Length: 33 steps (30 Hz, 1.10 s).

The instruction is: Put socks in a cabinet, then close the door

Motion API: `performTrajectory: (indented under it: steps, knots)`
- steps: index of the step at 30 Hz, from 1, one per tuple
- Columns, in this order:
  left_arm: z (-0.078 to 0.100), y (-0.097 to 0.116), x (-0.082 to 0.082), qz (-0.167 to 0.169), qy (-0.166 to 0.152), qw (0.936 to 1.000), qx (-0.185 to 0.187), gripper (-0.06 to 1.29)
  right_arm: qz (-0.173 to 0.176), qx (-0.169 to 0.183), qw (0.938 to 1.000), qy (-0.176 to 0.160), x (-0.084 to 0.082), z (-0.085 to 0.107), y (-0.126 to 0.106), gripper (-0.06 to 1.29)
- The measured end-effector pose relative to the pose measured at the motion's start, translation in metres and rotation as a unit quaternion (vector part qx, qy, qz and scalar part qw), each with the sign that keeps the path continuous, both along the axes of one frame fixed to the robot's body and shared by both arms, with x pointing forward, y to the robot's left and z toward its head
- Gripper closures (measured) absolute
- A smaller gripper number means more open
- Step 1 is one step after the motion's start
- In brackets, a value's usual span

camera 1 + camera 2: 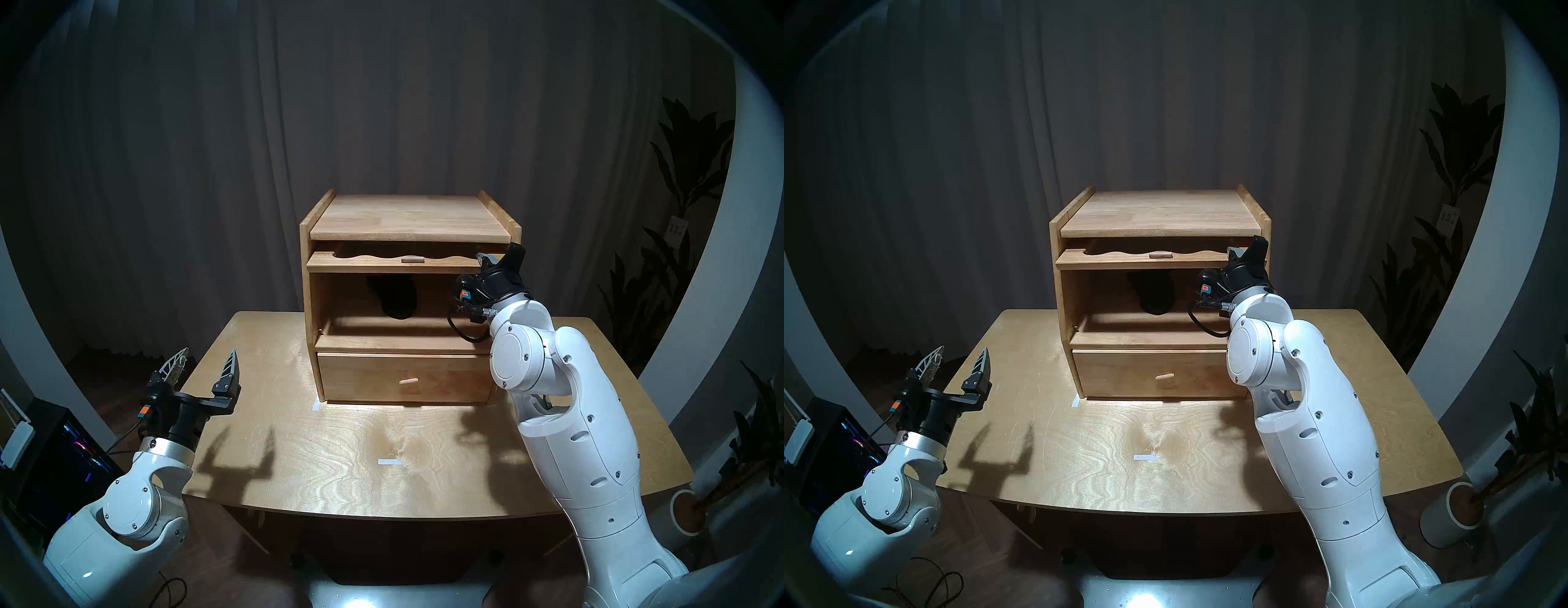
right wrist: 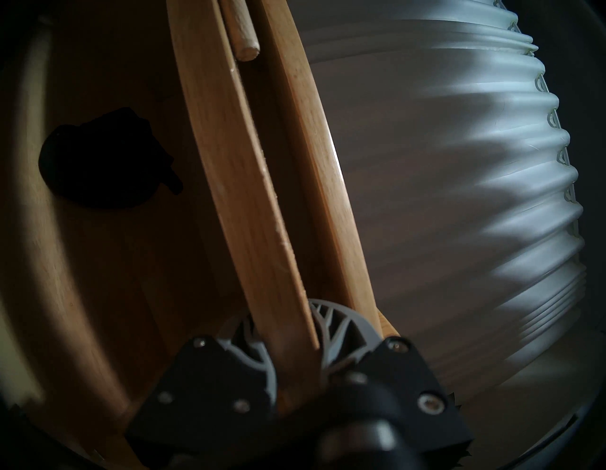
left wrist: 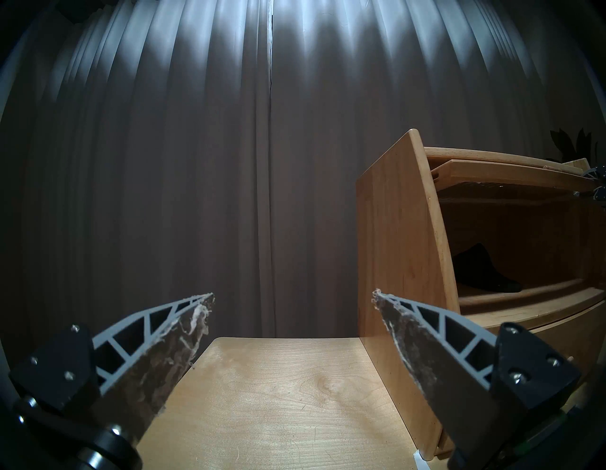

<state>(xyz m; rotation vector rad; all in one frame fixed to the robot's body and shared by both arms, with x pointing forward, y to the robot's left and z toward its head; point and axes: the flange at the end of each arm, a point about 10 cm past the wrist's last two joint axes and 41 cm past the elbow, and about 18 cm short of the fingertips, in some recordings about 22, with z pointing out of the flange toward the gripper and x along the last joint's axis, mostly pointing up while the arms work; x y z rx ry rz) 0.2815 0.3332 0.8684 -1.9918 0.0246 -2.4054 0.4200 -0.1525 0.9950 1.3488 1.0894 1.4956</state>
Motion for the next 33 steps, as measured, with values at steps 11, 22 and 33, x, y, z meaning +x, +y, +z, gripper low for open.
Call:
performTrajectory:
  steps: [11, 22, 33]
  knots:
    - [0.000, 0.000, 0.000, 0.000, 0.000, 1.0000, 0.000, -0.02, 0.016, 0.001, 0.9999, 0.003, -0.025, 0.000, 0.001, 1.08]
    - [0.000, 0.000, 0.000, 0.000, 0.000, 1.0000, 0.000, -0.02, 0.029, 0.005, 0.9996, 0.000, -0.053, 0.000, 0.001, 1.09]
    - [0.000, 0.000, 0.000, -0.001, 0.000, 1.0000, 0.000, -0.02, 0.033, 0.013, 0.9994, 0.001, -0.084, -0.001, -0.008, 1.09]
